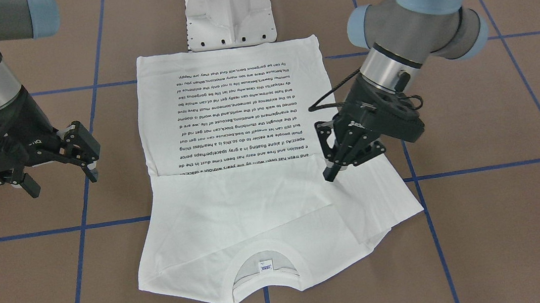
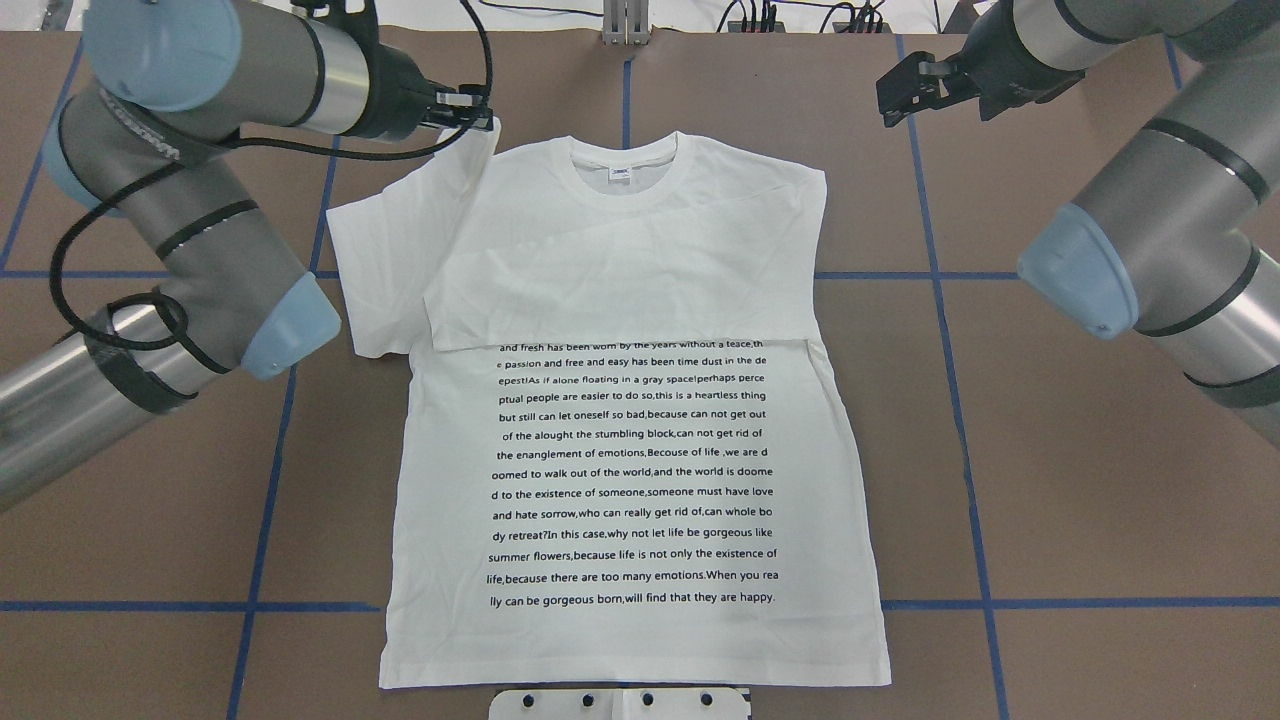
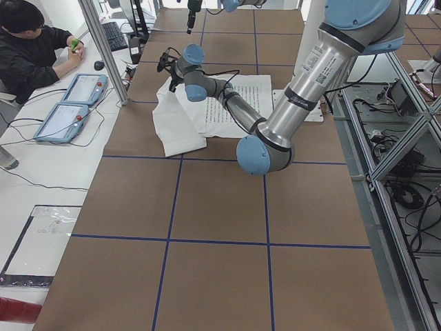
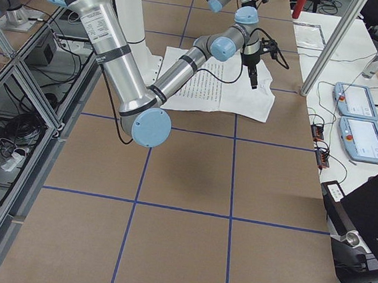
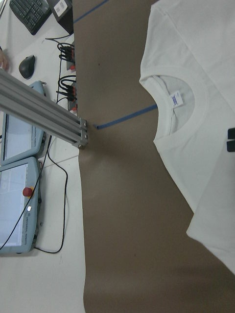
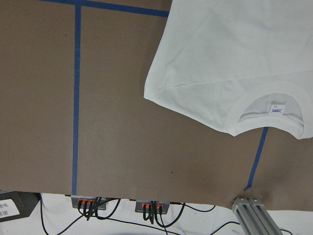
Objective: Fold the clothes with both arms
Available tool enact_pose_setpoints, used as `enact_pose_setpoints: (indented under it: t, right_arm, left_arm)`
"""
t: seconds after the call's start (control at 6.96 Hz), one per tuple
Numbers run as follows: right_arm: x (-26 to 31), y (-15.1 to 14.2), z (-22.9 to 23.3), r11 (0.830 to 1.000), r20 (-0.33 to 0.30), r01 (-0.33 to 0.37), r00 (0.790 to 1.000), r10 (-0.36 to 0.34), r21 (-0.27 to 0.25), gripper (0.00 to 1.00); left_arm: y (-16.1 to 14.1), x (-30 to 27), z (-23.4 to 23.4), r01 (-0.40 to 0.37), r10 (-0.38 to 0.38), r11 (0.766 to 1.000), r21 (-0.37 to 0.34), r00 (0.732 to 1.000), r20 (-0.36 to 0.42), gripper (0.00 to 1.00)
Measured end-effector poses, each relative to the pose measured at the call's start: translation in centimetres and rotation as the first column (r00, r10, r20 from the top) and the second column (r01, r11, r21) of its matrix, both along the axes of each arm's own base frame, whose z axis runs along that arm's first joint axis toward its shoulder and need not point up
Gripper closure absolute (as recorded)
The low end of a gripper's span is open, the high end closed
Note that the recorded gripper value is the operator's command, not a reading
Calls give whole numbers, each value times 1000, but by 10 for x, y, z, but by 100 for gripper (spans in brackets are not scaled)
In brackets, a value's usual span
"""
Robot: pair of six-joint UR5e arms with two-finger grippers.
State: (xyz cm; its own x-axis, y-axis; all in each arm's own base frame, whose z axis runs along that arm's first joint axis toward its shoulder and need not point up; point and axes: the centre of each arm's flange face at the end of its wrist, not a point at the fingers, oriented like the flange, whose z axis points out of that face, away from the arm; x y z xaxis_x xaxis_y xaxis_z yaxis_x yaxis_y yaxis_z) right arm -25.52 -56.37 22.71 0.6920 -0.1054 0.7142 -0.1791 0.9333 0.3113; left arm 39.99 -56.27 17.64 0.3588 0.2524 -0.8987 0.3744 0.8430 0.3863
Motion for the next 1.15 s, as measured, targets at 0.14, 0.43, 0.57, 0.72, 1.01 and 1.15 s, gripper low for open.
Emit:
enact_pose_setpoints:
  t: [0.14, 0.43, 0.57, 0.72, 1.01, 1.15]
  right_arm:
    - [0, 0, 0, 1000, 0, 0, 1000, 0, -1, 0]
    - [1, 2, 3, 1000, 6, -14, 1000, 14, -19, 0]
    - [2, 3, 4, 1000, 9, -19, 1000, 19, -24, 0]
    - [3, 4, 5, 999, 9, -22, 1000, 22, -26, 0]
    - [4, 5, 8, 999, 7, -23, 1000, 23, -30, 0]
    - [4, 5, 10, 999, 6, -23, 1000, 23, -33, 0]
  left_arm:
    - [30, 43, -29, -7, 7, 1000, -1, 999, -42, 100]
    - [106, 128, -52, -26, 27, 999, 21, 997, -70, 100]
    - [138, 156, -55, -46, 48, 998, 32, 996, -72, 100]
    - [162, 175, -55, -73, 75, 997, 35, 995, -69, 100]
    - [185, 200, -50, -109, 111, 994, 29, 992, -54, 25]
    - [186, 206, -54, -114, 116, 993, 30, 992, -59, 0]
